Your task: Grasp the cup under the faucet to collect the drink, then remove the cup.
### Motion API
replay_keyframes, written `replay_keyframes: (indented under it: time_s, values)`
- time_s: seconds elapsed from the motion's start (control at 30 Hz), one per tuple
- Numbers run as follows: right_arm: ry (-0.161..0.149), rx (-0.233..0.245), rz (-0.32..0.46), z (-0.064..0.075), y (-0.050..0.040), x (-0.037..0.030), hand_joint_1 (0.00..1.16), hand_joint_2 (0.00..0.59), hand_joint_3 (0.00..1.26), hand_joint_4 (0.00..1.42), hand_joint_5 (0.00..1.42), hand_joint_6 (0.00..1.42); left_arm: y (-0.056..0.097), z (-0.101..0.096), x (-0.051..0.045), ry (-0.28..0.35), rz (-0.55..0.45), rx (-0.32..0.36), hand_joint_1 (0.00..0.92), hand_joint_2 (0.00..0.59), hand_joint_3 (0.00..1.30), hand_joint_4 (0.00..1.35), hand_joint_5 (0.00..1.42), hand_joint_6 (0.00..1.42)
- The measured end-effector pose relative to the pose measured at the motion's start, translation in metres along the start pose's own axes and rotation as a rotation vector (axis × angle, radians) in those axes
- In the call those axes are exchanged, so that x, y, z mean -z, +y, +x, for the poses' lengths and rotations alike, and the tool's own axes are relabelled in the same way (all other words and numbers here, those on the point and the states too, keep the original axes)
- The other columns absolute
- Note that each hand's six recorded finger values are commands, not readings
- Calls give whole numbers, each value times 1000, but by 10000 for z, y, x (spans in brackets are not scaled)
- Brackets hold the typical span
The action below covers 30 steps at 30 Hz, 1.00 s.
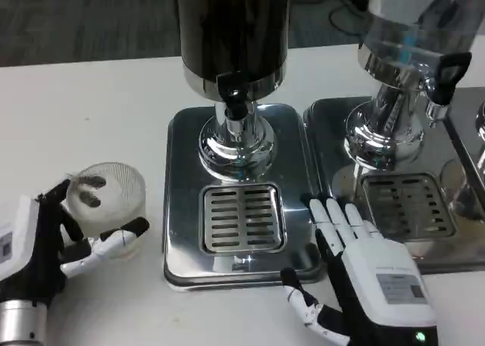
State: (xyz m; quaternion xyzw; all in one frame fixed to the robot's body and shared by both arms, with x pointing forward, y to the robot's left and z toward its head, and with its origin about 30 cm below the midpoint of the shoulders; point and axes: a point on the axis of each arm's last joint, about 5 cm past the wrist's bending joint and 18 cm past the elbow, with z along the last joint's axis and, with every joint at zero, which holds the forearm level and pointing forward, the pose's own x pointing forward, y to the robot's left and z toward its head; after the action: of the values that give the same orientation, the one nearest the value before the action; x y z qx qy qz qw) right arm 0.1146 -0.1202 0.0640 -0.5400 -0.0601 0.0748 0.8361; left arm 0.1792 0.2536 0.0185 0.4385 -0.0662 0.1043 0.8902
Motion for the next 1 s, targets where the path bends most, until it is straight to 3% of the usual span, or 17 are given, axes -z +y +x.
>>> replay_keyframes:
  time_s: [0.17,0.27,0.47,0.73,1.0]
  values:
    - [-8,5,-2,4,-27,-4,341,402,34,0,0,105,-3,-25,3,2,-3,-6,546,122,609,755,1027,1241]
    - [-8,1,-2,10,-37,-1,341,402,36,0,0,107,-3,-37,5,6,-8,-9,611,133,615,755,1027,1245]
    - [-5,7,-1,-3,-35,-5,341,402,13,0,0,112,3,-54,4,4,-14,-13,651,110,615,755,1005,1228]
    - [-3,20,4,-20,-36,-5,341,402,0,0,0,113,81,58,-130,-113,-63,-61,666,78,582,711,927,1173]
    - [1,18,25,-20,-25,-4,304,411,0,0,0,116,125,87,-136,-144,-52,46,571,93,576,705,918,1148]
